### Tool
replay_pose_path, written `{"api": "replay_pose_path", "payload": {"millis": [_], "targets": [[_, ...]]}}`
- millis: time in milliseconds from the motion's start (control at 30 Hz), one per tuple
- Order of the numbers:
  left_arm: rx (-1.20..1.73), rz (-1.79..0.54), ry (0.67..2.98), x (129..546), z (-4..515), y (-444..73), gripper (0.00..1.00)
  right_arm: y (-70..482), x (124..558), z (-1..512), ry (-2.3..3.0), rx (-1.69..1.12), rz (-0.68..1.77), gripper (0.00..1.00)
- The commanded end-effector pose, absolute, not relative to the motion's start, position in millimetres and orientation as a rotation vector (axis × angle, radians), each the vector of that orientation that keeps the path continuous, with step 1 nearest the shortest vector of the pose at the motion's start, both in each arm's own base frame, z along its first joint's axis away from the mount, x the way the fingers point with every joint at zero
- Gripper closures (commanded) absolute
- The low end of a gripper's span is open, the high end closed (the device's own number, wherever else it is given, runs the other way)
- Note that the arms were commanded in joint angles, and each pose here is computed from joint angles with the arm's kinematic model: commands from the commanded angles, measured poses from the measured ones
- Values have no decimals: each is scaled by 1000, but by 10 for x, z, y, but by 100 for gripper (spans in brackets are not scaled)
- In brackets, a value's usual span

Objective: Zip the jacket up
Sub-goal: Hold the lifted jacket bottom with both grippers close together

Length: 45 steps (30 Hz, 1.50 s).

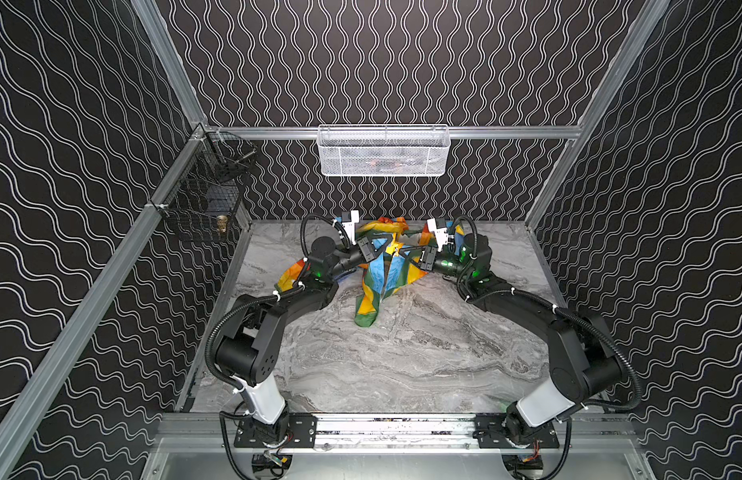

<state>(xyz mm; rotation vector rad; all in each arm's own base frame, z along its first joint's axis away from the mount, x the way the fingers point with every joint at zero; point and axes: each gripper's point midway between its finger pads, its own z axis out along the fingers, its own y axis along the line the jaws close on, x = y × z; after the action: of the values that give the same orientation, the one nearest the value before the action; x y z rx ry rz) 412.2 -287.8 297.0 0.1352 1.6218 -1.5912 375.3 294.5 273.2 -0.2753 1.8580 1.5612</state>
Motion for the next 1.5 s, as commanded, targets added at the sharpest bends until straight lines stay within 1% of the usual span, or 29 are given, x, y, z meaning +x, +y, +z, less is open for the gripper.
{"api": "replay_pose_path", "payload": {"millis": [0, 1467], "targets": [[161, -1614, 1565, 4087, 3082, -2870, 100, 2959, 3747, 2881, 1783, -312, 1574, 100], [165, -1707, 1545, 4015, 3038, -2940, 100, 2961, 3786, 2938, 1756, -300, 1581, 100]]}}
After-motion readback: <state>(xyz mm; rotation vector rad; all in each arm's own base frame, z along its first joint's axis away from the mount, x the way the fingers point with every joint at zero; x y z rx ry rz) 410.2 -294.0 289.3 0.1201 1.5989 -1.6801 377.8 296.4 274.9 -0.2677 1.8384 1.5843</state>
